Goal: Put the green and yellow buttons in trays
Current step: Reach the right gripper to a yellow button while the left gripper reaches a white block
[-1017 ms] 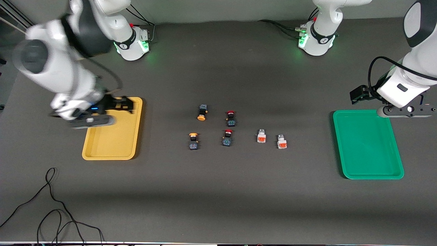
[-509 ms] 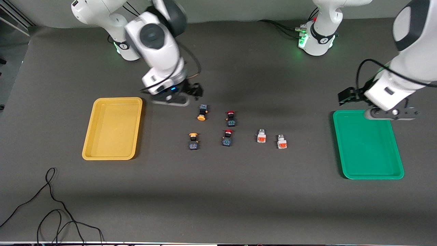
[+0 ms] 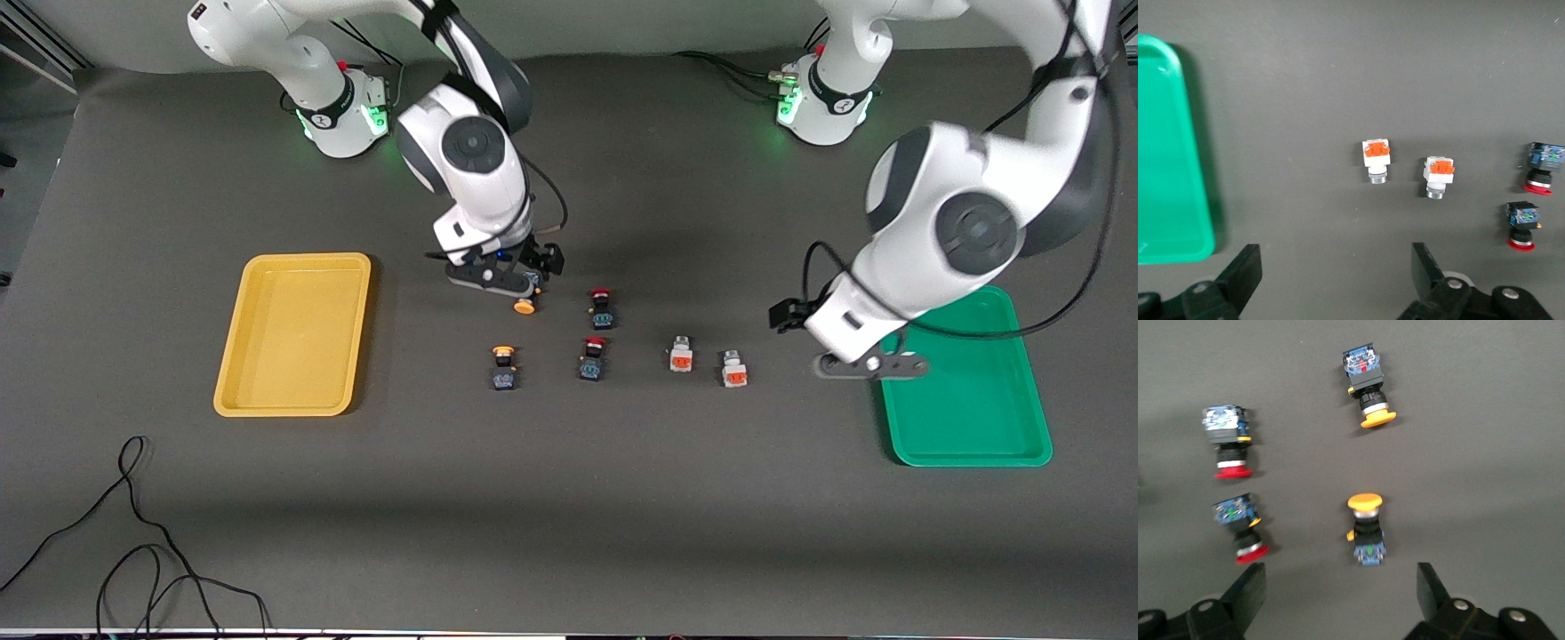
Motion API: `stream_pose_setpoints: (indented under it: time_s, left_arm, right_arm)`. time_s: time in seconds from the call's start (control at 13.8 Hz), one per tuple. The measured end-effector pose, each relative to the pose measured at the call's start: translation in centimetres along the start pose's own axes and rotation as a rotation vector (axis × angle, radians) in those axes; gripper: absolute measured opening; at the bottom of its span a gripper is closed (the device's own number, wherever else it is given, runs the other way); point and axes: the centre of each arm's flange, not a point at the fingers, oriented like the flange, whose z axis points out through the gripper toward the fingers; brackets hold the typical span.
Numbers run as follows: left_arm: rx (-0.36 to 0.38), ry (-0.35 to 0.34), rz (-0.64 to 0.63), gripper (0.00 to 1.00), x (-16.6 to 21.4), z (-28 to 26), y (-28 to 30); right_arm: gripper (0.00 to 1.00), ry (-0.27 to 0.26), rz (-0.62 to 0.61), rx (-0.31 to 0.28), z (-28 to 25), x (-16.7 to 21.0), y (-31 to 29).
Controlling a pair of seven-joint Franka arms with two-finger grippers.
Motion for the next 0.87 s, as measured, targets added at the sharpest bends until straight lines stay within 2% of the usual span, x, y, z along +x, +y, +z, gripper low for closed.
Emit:
stream_pose_setpoints:
  time_s: [0.15, 0.51, 0.8, 0.87]
  left_arm:
    - [0.003, -0.034, -0.001, 1.0, 1.1, 3.9, 0.5]
    - [-0.01, -0.04, 0.002, 1.0, 3.7, 12.9, 1.5]
    - [-0.013, -0.056, 0.004, 1.0, 4.3, 18.8, 2.4]
    - [-0.013, -0.059, 0.002, 1.0, 4.4, 20.1, 2.4]
  right_arm:
    - [1.0, 0.011, 0.011, 0.007, 4.5, -0.2, 0.6]
    - [1.0, 0.014, 0.02, -0.006, 11.3, -0.3, 1.3]
    - [1.0, 0.011, 0.02, -0.017, 13.7, -0.5, 1.4]
    - [0.93, 0.011, 0.02, -0.016, 13.8, -0.5, 1.4]
